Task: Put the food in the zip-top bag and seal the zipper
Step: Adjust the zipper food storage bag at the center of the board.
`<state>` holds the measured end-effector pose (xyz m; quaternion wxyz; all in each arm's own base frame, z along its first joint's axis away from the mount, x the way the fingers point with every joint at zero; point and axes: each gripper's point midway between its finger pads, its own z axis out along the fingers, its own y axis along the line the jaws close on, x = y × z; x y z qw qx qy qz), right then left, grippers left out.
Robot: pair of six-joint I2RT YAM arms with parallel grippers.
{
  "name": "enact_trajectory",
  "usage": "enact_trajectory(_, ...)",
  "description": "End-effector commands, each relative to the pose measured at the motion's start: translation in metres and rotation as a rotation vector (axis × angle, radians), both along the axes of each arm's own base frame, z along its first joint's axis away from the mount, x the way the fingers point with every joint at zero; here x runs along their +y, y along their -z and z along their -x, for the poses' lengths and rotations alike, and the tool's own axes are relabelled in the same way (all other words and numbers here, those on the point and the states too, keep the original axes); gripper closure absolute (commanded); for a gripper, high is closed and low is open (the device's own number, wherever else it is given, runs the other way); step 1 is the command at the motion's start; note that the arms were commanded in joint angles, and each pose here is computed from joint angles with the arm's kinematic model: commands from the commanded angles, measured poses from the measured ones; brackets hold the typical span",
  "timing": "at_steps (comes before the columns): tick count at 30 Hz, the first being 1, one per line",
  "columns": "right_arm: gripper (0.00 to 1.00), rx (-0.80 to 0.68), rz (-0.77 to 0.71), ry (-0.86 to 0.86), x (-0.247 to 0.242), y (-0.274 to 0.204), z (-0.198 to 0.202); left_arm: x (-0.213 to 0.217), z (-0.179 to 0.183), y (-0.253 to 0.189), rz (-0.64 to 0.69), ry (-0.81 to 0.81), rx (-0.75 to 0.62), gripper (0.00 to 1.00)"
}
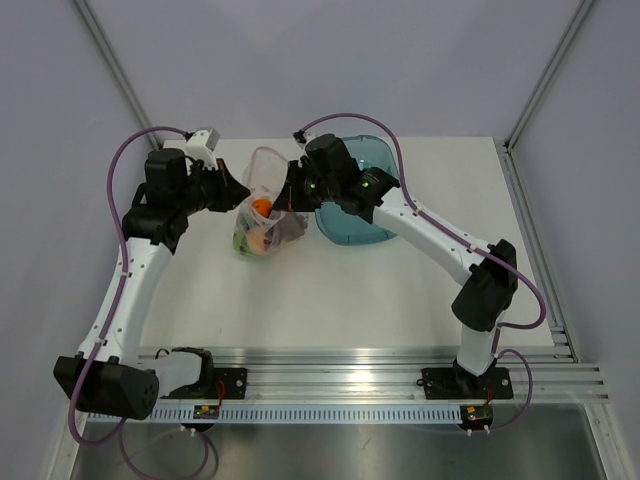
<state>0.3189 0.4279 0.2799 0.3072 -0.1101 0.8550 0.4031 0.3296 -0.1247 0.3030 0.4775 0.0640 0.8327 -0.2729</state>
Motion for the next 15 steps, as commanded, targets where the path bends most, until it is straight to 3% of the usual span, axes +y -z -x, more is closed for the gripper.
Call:
enact_trajectory(1,0.93,-0.107,-0.062,-0.045,0.006,-0.041,0.003,0.002,-0.01,-0.03,0.005,-0.03,-0.075,1.0)
enact_trajectory(3,0.64,-0.178,-0.035,-0.057,-0.002,-0.051,0.002,0.003,-0.01,-0.033,0.001,-0.031,-0.081,1.0)
enact_trajectory(5,0.51,-0.244,-0.012,-0.057,-0.011,-0.061,-0.002,0.002,-0.011,-0.039,-0.001,-0.023,-0.092,1.0)
enact_trajectory(8,0.45,-0.367,0.019,-0.097,-0.034,-0.083,-0.009,0.002,-0.01,-0.048,0.002,-0.004,-0.105,1.0)
enact_trajectory(12,0.43,-0.535,-0.044,-0.261,-0.07,-0.119,-0.004,0.002,-0.012,-0.054,0.008,0.019,-0.111,1.0)
enact_trajectory(15,0.42,-0.621,-0.071,-0.306,-0.092,-0.119,-0.002,0.005,-0.016,-0.053,0.001,0.025,-0.109,1.0)
